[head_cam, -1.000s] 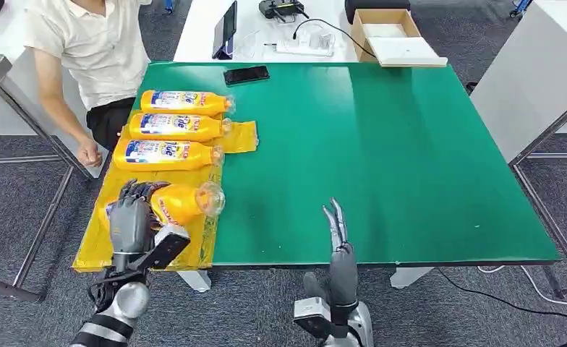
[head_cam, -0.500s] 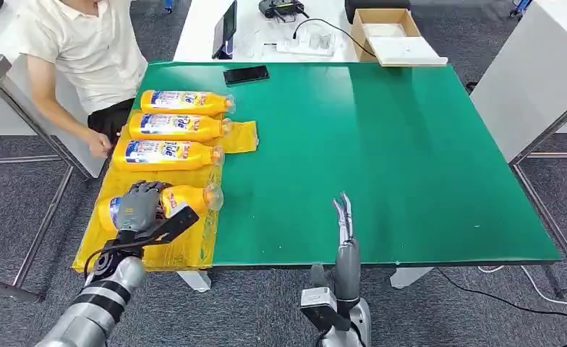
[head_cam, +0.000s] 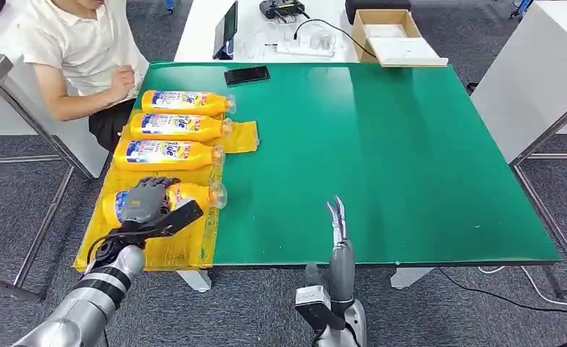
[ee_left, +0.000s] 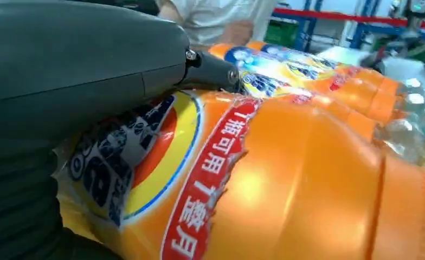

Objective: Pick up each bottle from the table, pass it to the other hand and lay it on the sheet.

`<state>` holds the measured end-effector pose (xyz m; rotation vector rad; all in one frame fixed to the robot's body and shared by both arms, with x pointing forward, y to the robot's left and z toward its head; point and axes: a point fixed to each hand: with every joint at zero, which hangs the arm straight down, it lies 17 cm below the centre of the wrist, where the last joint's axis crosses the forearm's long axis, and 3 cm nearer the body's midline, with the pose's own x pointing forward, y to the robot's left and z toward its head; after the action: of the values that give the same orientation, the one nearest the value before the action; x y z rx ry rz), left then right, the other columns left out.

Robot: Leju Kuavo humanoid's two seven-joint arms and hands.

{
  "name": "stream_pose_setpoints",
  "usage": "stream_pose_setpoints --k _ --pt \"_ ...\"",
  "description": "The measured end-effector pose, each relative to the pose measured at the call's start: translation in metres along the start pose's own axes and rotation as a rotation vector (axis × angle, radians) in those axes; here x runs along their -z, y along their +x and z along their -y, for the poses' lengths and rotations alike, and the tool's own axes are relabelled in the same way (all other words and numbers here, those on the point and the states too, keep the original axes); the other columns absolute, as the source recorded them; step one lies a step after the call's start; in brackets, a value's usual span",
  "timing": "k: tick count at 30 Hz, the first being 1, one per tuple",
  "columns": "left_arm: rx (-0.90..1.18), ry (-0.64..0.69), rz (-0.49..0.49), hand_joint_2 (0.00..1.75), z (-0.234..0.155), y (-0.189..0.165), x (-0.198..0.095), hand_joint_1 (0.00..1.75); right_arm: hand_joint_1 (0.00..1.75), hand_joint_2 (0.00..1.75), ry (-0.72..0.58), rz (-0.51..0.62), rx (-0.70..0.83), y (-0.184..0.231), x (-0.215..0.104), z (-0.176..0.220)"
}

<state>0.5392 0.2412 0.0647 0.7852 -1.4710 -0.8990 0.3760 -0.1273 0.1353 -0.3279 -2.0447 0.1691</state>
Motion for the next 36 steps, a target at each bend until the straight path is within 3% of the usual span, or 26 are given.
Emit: stream_pose_setpoints --k 9,19,26,31,36 --pt "0.044 -0.075 0.102 1.75 0.017 0.027 -0.010 0.00 0.00 0.00 0.005 -0.010 -0.010 -0.005 -0.002 -0.002" --pt "0.011 -0.135 0.297 1.75 0.022 0.086 -0.036 0.00 0.00 0.00 -0.001 -0.026 -0.024 -0.011 -0.005 0.000" --pt "-0.216 -0.028 0.410 1.75 -0.012 0.128 -0.055 0.00 0.00 0.00 0.005 -0.030 -0.013 -0.012 -0.005 -0.003" --pt "-0.299 0.141 0.455 1.75 -0.048 0.147 -0.071 0.00 0.00 0.00 -0.020 -0.057 0.040 -0.013 -0.006 0.001" --pt "-0.667 0.174 0.475 1.75 -0.065 0.173 -0.095 0.00 0.00 0.00 -0.102 -0.029 0.208 0.019 0.008 0.021"
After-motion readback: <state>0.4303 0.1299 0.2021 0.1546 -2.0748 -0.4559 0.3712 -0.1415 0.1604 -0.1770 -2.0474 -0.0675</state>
